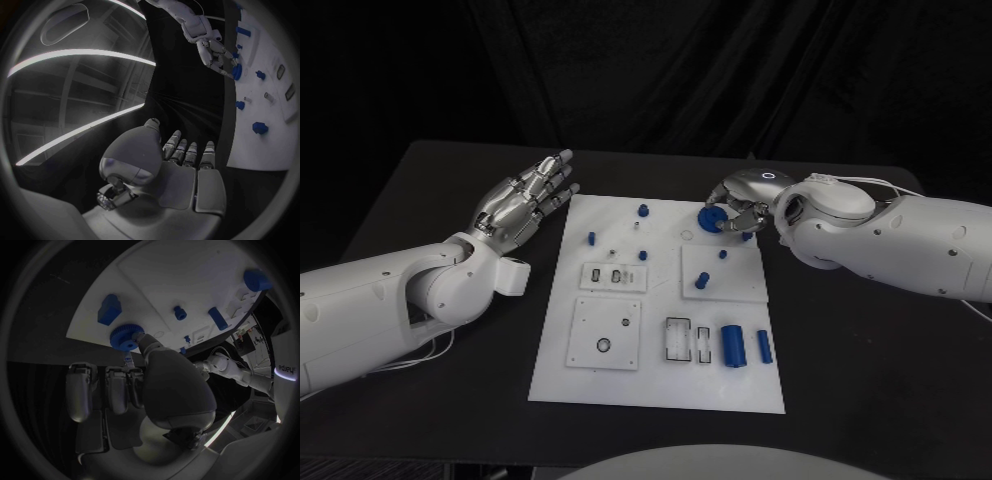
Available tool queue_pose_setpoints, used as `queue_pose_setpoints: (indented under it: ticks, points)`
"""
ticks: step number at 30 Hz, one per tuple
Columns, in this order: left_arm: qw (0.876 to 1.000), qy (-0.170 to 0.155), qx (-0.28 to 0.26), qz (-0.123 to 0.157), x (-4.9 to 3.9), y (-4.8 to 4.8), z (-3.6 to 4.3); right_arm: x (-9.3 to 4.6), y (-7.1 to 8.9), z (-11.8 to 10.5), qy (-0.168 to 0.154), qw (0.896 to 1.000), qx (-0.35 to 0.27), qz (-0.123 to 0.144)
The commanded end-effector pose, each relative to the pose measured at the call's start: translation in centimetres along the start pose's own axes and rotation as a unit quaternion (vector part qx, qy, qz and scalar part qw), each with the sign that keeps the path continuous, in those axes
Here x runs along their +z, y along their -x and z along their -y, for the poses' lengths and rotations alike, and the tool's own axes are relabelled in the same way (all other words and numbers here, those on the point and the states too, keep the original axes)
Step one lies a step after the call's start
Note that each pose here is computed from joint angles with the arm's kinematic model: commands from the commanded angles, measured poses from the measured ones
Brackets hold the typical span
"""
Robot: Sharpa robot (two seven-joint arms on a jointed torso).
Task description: Assemble the parts on the task board
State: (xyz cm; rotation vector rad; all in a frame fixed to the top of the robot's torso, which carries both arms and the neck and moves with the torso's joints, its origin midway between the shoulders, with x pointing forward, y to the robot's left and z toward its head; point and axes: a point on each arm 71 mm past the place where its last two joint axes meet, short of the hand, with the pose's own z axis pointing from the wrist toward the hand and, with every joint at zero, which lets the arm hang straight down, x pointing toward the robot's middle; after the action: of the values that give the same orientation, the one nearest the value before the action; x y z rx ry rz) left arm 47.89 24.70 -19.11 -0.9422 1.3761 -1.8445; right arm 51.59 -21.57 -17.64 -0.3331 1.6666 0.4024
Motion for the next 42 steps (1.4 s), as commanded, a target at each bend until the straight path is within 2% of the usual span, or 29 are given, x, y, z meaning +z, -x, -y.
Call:
queue_pose_setpoints:
  ticks: [1, 6, 13, 23, 31, 42]
  points:
    - [1.000, -0.003, -0.005, -0.006, -0.06, -0.11, 0.01, -0.2, -0.4, -0.4, 0.013, 1.000, 0.001, 0.006]
    - [1.000, -0.002, -0.005, -0.005, -0.09, -0.09, 0.00, 0.0, 0.7, -1.7, 0.035, 0.999, 0.002, 0.020]
    - [1.000, 0.003, -0.006, -0.008, 0.01, -0.20, -0.11, 0.6, 2.6, -5.0, 0.084, 0.996, -0.001, 0.030]
    - [1.000, 0.005, -0.009, -0.014, 0.31, -0.52, -0.29, 2.5, 2.9, -9.1, 0.133, 0.991, -0.007, 0.024]
    - [1.000, 0.007, -0.010, -0.015, 0.43, -0.64, -0.36, 3.8, 2.5, -10.6, 0.145, 0.989, -0.012, 0.014]
    - [1.000, 0.007, -0.010, -0.016, 0.52, -0.78, -0.42, 4.8, 1.9, -11.0, 0.139, 0.990, -0.017, -0.002]
